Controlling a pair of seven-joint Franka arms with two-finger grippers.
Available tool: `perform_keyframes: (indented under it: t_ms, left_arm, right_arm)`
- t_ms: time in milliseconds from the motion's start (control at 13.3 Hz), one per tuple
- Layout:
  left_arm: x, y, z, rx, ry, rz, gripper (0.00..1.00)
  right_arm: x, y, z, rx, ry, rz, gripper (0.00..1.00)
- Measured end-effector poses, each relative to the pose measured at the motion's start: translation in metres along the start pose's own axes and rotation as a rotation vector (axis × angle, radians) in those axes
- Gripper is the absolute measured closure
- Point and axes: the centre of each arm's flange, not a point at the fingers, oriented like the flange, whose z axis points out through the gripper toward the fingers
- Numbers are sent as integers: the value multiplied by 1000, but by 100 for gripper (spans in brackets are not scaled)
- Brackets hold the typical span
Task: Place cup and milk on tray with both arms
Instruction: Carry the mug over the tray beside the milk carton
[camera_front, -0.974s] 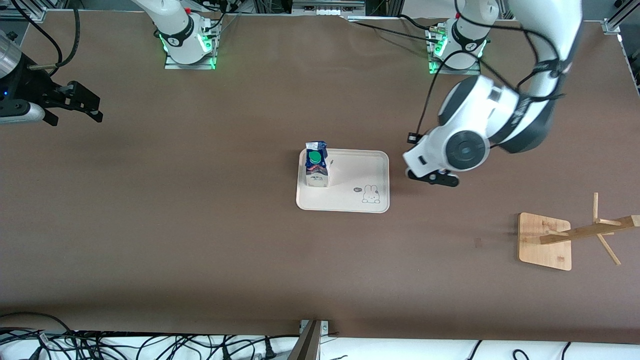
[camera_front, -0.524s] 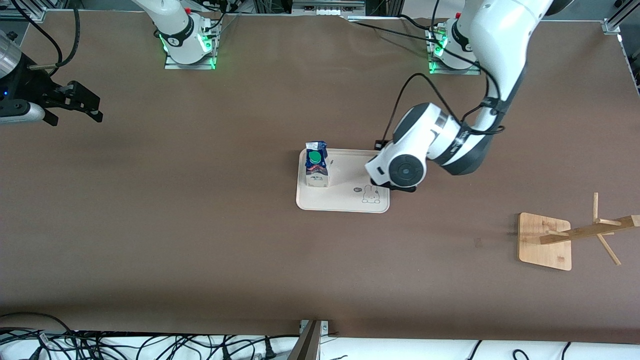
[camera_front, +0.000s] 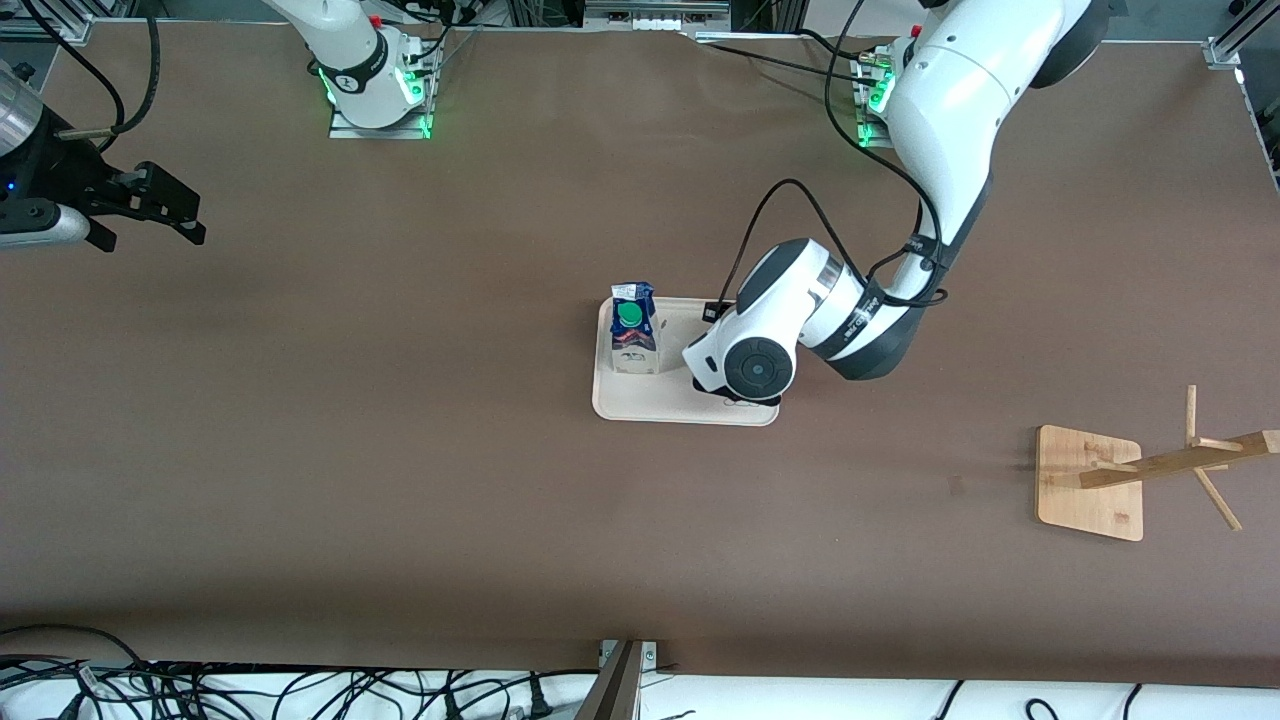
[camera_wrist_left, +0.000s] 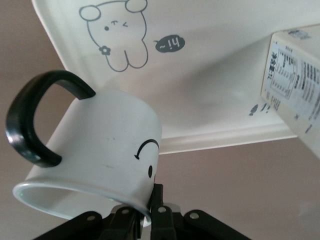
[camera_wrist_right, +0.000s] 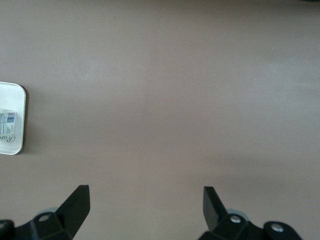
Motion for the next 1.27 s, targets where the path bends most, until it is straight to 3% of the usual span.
perform_keyframes:
  t_ms: [524, 599, 1274]
  left_arm:
    - [7, 31, 30, 7, 4, -39, 91]
    - [8, 30, 31, 7, 5, -40, 86]
    - [10, 23, 7, -10, 49, -51, 0]
  right_arm:
    - [0, 0, 0, 0, 0, 0, 0]
    - [0, 0, 0, 0, 0, 0, 0]
    - [0, 0, 0, 0, 0, 0, 0]
